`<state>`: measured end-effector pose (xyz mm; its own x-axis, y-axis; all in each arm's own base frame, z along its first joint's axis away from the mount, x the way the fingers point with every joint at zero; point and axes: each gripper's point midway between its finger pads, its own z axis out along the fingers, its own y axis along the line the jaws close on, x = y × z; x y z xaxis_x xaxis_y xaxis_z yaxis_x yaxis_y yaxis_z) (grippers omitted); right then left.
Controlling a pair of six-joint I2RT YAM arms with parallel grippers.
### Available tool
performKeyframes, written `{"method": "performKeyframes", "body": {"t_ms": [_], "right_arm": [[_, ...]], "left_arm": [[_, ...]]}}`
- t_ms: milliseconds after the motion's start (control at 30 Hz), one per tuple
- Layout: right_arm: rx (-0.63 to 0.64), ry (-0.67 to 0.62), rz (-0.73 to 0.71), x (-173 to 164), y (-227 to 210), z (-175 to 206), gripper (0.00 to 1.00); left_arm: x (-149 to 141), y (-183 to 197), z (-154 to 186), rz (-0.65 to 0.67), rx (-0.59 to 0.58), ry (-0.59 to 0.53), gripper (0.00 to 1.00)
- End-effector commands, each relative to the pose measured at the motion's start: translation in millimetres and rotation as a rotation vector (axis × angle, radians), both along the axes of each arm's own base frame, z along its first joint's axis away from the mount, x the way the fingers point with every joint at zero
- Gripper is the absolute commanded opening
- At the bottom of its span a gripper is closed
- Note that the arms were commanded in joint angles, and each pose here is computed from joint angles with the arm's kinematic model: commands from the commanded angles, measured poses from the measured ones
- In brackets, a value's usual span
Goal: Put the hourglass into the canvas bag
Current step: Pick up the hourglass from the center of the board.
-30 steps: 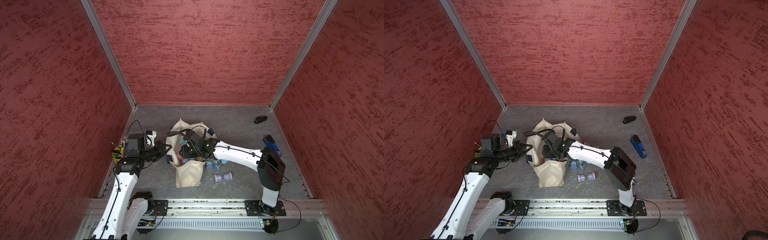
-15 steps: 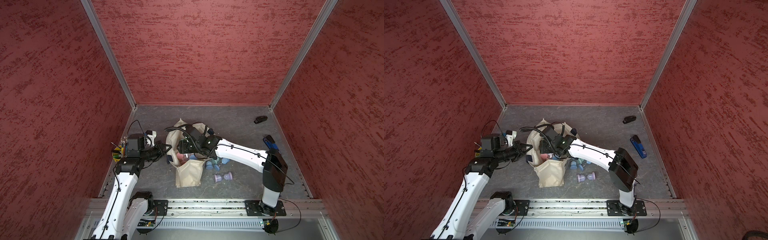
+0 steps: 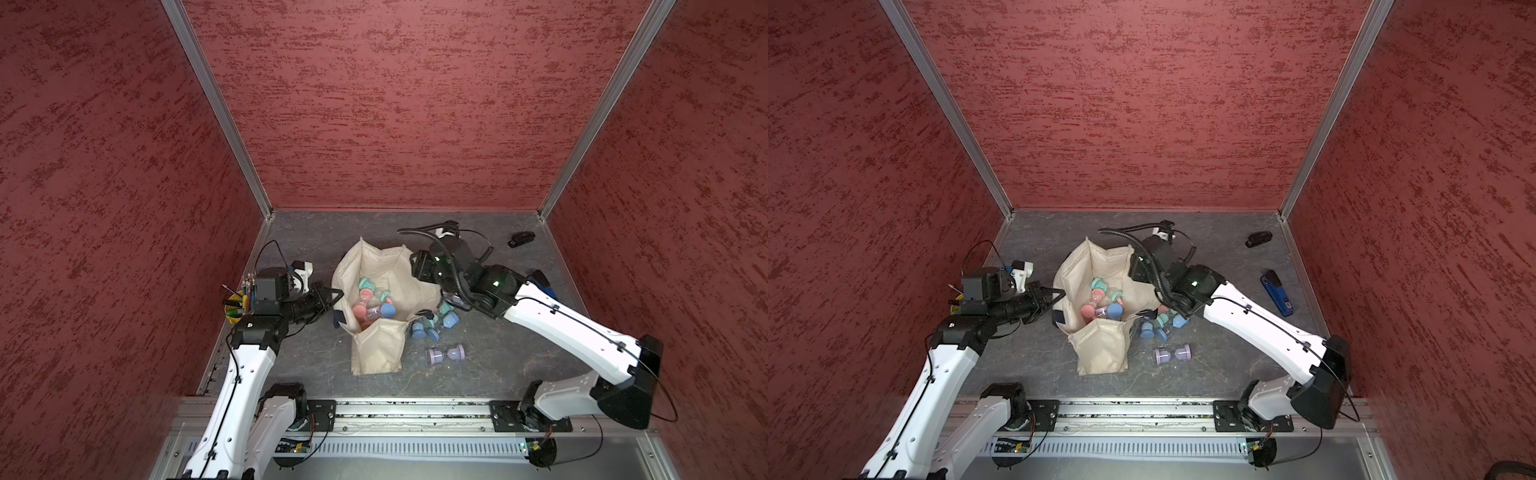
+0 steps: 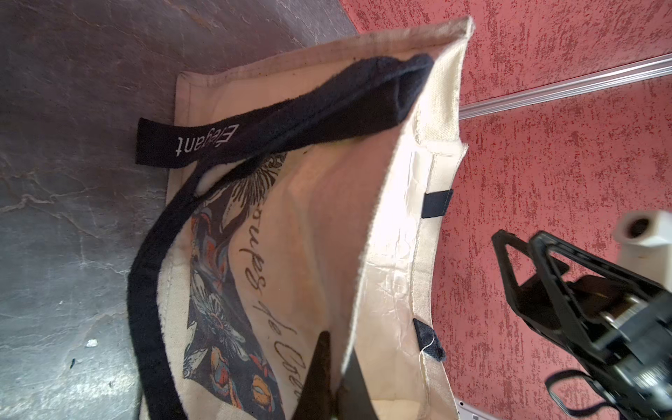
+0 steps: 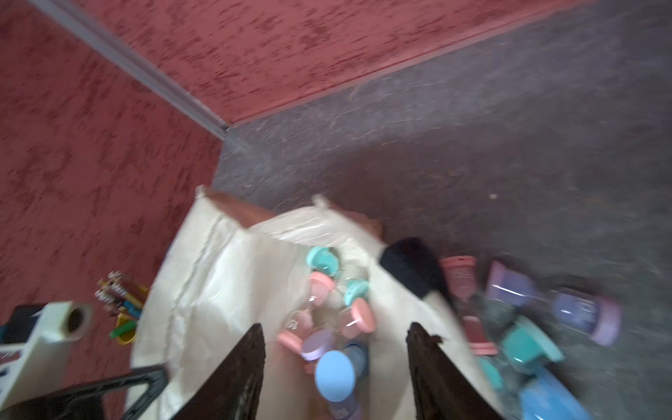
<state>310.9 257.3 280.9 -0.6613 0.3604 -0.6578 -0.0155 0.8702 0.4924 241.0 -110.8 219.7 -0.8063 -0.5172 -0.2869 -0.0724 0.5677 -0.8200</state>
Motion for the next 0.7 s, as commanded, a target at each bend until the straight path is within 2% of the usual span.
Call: {"method": "performKeyframes", "body": {"t_ms": [0, 200, 400, 667], "right_arm": [[-0.038, 0.096, -0.171, -2.8, -50.2, -30.4, 0.63], [-0.066, 0.182, -0.206, -26.9, -75.7, -64.1, 0.63], [-0.048, 0.280, -0.180, -54.2, -83.1, -97.6, 0.63], [-0.007, 0.376, -0.223, -83.2, -82.7, -136.5, 0.61]], "left_arm": [[2.3, 0.3, 10.5, -0.003, -0.002, -0.033, 0.00], [2.6, 0.5, 8.5, -0.003, -0.002, -0.033, 0.00], [3.0, 0.7, 7.3, -0.001, -0.001, -0.032, 0.00], [2.1, 0.7, 6.0, 0.001, -0.004, -0.030, 0.00]]}}
